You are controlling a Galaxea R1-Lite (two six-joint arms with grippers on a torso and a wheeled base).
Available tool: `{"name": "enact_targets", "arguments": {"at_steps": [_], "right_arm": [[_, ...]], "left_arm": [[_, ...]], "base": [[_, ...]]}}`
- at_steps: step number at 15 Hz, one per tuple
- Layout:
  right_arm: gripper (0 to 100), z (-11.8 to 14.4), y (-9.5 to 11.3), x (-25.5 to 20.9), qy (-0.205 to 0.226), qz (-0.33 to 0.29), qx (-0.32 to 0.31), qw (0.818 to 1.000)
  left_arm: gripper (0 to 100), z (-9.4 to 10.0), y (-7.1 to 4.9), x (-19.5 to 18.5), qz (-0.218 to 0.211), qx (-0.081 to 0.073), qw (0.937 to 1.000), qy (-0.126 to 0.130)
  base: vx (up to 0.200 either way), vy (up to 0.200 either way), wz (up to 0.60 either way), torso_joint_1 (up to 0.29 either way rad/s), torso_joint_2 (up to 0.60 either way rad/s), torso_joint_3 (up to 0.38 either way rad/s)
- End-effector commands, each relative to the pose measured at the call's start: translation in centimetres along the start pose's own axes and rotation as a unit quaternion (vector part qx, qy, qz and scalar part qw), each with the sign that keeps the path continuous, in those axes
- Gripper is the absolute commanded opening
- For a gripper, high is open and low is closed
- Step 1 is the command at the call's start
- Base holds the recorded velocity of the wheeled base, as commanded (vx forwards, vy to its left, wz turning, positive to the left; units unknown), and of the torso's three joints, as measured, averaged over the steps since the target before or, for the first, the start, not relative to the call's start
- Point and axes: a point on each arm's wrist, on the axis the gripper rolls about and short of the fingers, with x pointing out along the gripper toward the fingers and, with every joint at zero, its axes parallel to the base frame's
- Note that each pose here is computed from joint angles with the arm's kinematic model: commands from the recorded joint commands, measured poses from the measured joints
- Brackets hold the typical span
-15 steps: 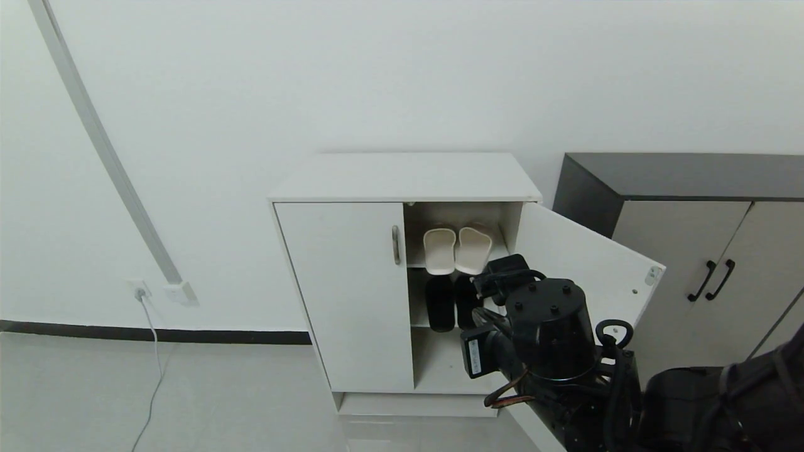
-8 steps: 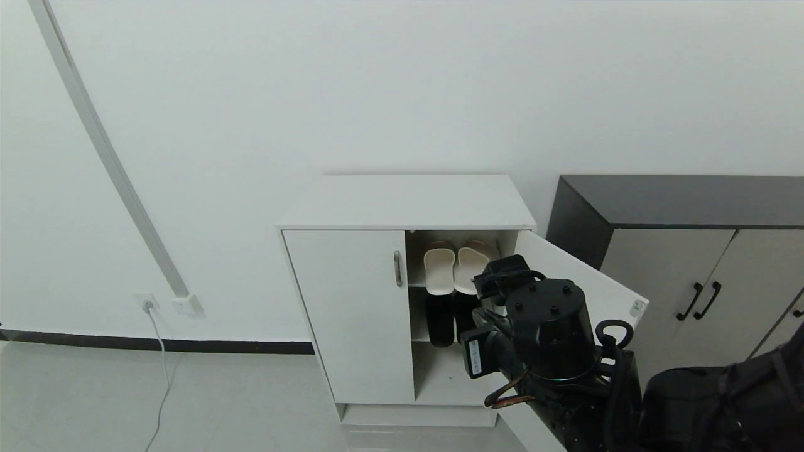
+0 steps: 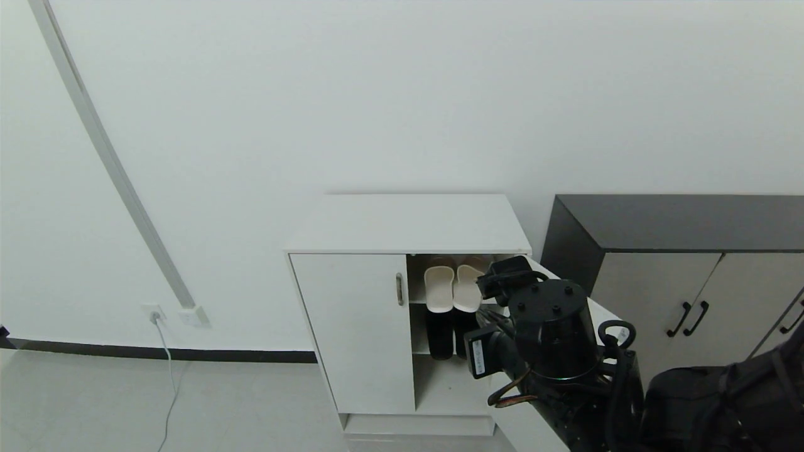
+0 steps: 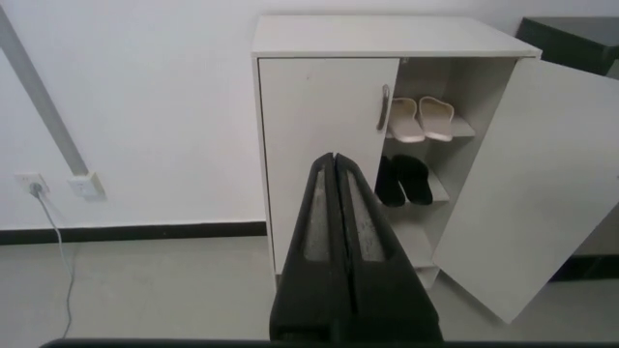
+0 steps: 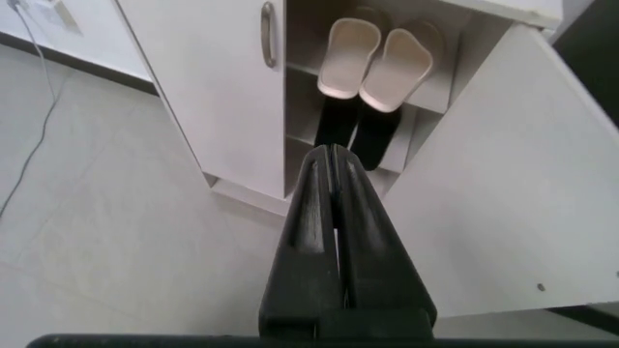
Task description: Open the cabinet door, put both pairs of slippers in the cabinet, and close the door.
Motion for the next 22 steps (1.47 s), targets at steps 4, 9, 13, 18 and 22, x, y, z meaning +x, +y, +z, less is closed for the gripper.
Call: {"name": "enact_targets", "arguments": {"at_steps": [4,9,13,18,22], "right_arm": [[0,-0.33,-0.41,0.27,0.006,-0.007,-0.012,1.0],[0,-0.21,-0.41,0.24,0.001,-0.006,-0.01,1.0],[0,-0.21,-0.41,0.24,0.001,-0.006,-0.013,1.0],[0,-0.23,-0.47,0.25,0.001,-0.007,-0.015,1.0],[0,-0.26,-0.68,0.5,-0.005,-0.01,-0.011,1.0]], "left_arm": [[0,0.01,0.0,0.01,0.0,0.0,1.0,0.0],[0,0.01,0.0,0.01,0.0,0.0,1.0,0.0],[0,-0.01,0.0,0.01,0.001,0.0,1.0,0.001],[0,0.01,0.0,0.01,0.0,0.0,1.0,0.0],[0,0.01,0.0,0.01,0.001,0.0,1.0,0.0]], "base": [[0.0,0.0,0.0,0.028,-0.07,-0.037],[0.0,0.0,0.0,0.0,0.0,0.0],[0.0,0.0,-0.3,0.001,0.0,0.001],[0.0,0.0,-0.6,0.005,0.0,0.0],[0.0,0.0,0.0,0.0,0.0,0.0]]}}
